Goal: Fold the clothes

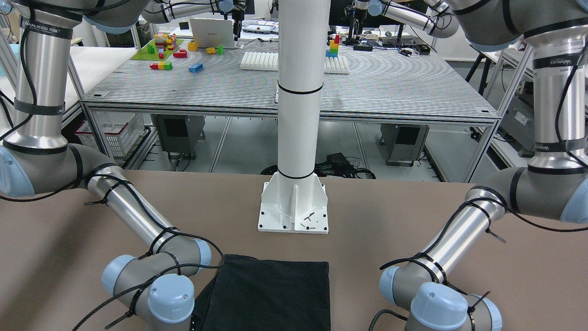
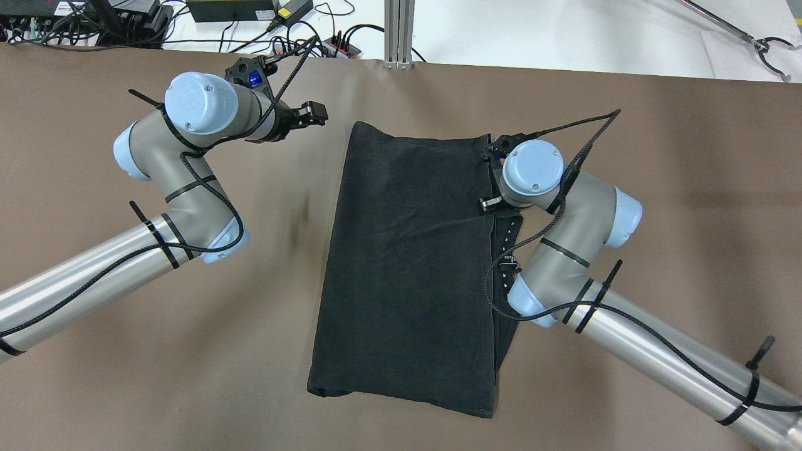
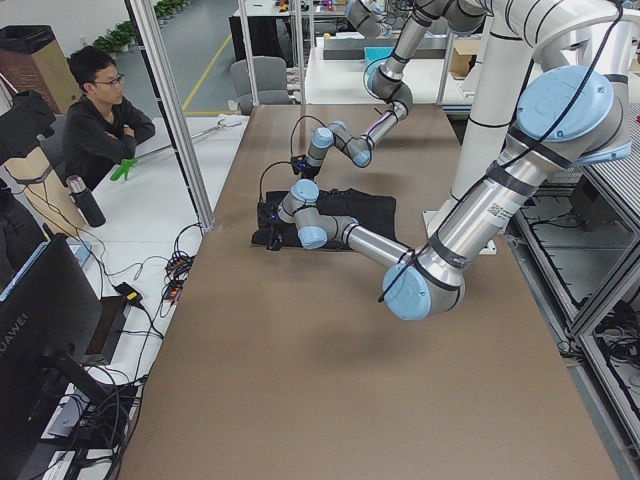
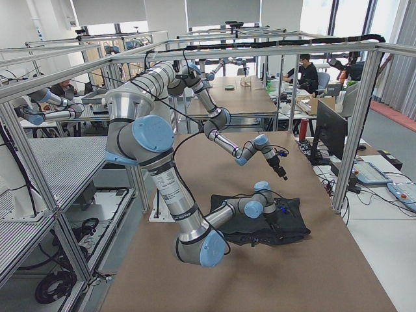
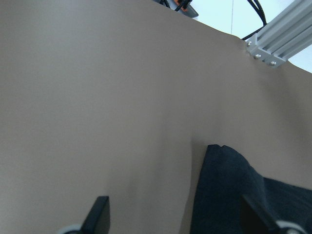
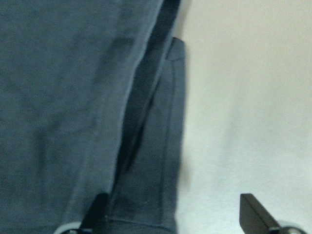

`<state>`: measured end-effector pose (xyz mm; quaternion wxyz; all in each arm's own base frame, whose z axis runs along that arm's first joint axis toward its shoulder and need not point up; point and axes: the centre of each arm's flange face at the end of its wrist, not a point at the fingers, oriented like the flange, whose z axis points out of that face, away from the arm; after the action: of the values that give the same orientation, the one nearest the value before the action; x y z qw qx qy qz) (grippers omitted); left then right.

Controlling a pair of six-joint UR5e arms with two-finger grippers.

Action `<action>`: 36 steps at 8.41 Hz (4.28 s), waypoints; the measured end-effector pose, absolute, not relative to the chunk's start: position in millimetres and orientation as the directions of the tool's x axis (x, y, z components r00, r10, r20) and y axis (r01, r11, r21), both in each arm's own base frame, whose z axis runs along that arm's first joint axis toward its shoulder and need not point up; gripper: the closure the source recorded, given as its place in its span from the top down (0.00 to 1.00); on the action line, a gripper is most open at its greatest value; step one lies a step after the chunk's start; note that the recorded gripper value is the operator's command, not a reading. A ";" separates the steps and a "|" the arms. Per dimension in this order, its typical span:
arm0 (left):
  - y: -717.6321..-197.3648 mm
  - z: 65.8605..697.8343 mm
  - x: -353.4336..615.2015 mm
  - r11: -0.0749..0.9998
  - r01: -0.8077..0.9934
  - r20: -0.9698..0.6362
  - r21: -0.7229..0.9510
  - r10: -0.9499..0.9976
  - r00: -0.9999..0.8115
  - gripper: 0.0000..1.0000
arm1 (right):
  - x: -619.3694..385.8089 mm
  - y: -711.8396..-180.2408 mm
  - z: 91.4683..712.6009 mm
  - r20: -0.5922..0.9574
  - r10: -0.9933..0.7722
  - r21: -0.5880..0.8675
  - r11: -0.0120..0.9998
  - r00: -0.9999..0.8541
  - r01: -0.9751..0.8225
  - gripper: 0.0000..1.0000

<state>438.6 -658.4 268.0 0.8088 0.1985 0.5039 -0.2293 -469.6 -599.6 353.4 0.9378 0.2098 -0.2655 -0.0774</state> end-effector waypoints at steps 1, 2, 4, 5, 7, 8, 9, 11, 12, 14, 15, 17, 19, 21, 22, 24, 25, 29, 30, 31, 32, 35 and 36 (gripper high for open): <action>-658.1 267.5 438.2 0.815 0.573 -0.907 0.089 -0.171 0.385 0.93 | -449.5 -602.5 372.2 0.441 -0.289 0.457 0.887 0.850 0.065 0.95; -656.7 264.8 436.7 0.813 0.576 -0.909 0.088 -0.170 0.380 0.93 | -437.1 -601.9 382.4 0.435 -0.314 0.472 0.878 0.844 0.084 0.95; -653.9 261.0 435.1 0.812 0.577 -0.911 0.087 -0.169 0.375 0.93 | -428.0 -593.2 362.7 0.494 -0.297 0.453 0.890 0.817 0.051 0.95; -652.6 258.5 434.4 0.812 0.577 -0.913 0.086 -0.167 0.372 0.93 | -424.0 -581.3 339.3 0.549 -0.231 0.412 0.911 0.803 -0.020 0.94; -646.5 248.5 432.0 0.813 0.576 -0.921 0.085 -0.156 0.356 0.93 | -436.8 -524.8 286.9 0.701 0.039 0.210 0.943 0.712 -0.259 0.93; -644.5 245.9 431.6 0.814 0.575 -0.924 0.085 -0.152 0.352 0.93 | -454.5 -483.2 266.6 0.754 0.251 0.034 0.908 0.608 -0.417 0.91; -643.4 244.5 432.3 0.816 0.572 -0.925 0.084 -0.150 0.350 0.93 | -474.0 -434.1 259.3 0.757 0.426 -0.116 0.834 0.496 -0.540 0.86; -642.8 242.0 432.6 0.815 0.573 -0.926 0.085 -0.148 0.348 0.93 | -494.7 -355.4 270.9 0.698 0.639 -0.319 0.681 0.322 -0.659 0.79; -642.5 241.0 433.1 0.814 0.574 -0.926 0.086 -0.146 0.347 0.93 | -504.6 -320.1 290.3 0.654 0.701 -0.371 0.624 0.284 -0.688 0.79; -642.0 239.2 434.5 0.814 0.574 -0.927 0.089 -0.143 0.347 0.93 | -517.2 -273.4 309.0 0.623 0.742 -0.401 0.574 0.247 -0.714 0.78; -641.9 238.1 435.0 0.814 0.574 -0.927 0.090 -0.142 0.346 0.93 | -519.9 -262.0 316.7 0.613 0.750 -0.403 0.567 0.247 -0.718 0.78; -641.7 235.9 435.5 0.814 0.574 -0.928 0.090 -0.140 0.344 0.93 | -522.8 -252.8 323.4 0.605 0.756 -0.405 0.563 0.251 -0.720 0.74; -641.3 233.9 436.1 0.814 0.574 -0.929 0.090 -0.138 0.342 0.93 | -524.1 -250.5 323.3 0.604 0.757 -0.409 0.564 0.250 -0.717 0.48; -641.0 233.6 436.3 0.814 0.574 -0.930 0.091 -0.137 0.342 0.93 | -525.2 -250.1 322.9 0.604 0.757 -0.411 0.564 0.250 -0.716 0.37; -640.9 234.1 435.7 0.813 0.574 -0.930 0.091 -0.137 0.341 0.93 | -525.6 -250.1 322.7 0.604 0.757 -0.412 0.565 0.250 -0.715 0.34; -641.2 235.7 435.0 0.813 0.576 -0.929 0.090 -0.140 0.342 0.93 | -525.8 -249.9 322.6 0.603 0.757 -0.412 0.564 0.250 -0.715 0.20; -641.0 236.4 434.8 0.813 0.576 -0.929 0.089 -0.141 0.342 0.93 | -526.4 -249.2 322.8 0.603 0.757 -0.412 0.565 0.251 -0.715 0.00; -640.9 240.2 434.4 0.812 0.578 -0.928 0.085 -0.147 0.343 0.93 | -525.7 -248.7 318.3 0.605 0.758 -0.420 0.565 0.245 -0.710 0.00; -641.0 240.1 434.2 0.810 0.581 -0.928 0.081 -0.151 0.341 0.93 | -520.1 -249.3 311.3 0.611 0.756 -0.429 0.566 0.235 -0.704 0.00; -641.2 239.4 434.2 0.808 0.585 -0.929 0.076 -0.156 0.336 0.93 | -510.9 -249.4 302.4 0.618 0.754 -0.440 0.568 0.225 -0.695 0.00; -641.2 238.9 434.0 0.806 0.588 -0.930 0.068 -0.163 0.331 0.93 | -505.2 -248.8 300.6 0.619 0.752 -0.443 0.571 0.225 -0.691 0.00; -640.8 239.2 433.5 0.803 0.593 -0.930 0.059 -0.171 0.324 0.93 | -505.0 -245.7 304.8 0.617 0.750 -0.435 0.579 0.241 -0.689 0.51; -640.8 240.0 433.5 0.803 0.593 -0.930 0.058 -0.173 0.324 0.93 | -506.5 -246.0 306.9 0.615 0.749 -0.431 0.580 0.245 -0.691 0.54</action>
<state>433.5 -640.8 240.0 0.7890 0.1992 0.5281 -0.2427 -506.5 -246.0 306.9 0.7883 -0.0353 -0.4107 0.4569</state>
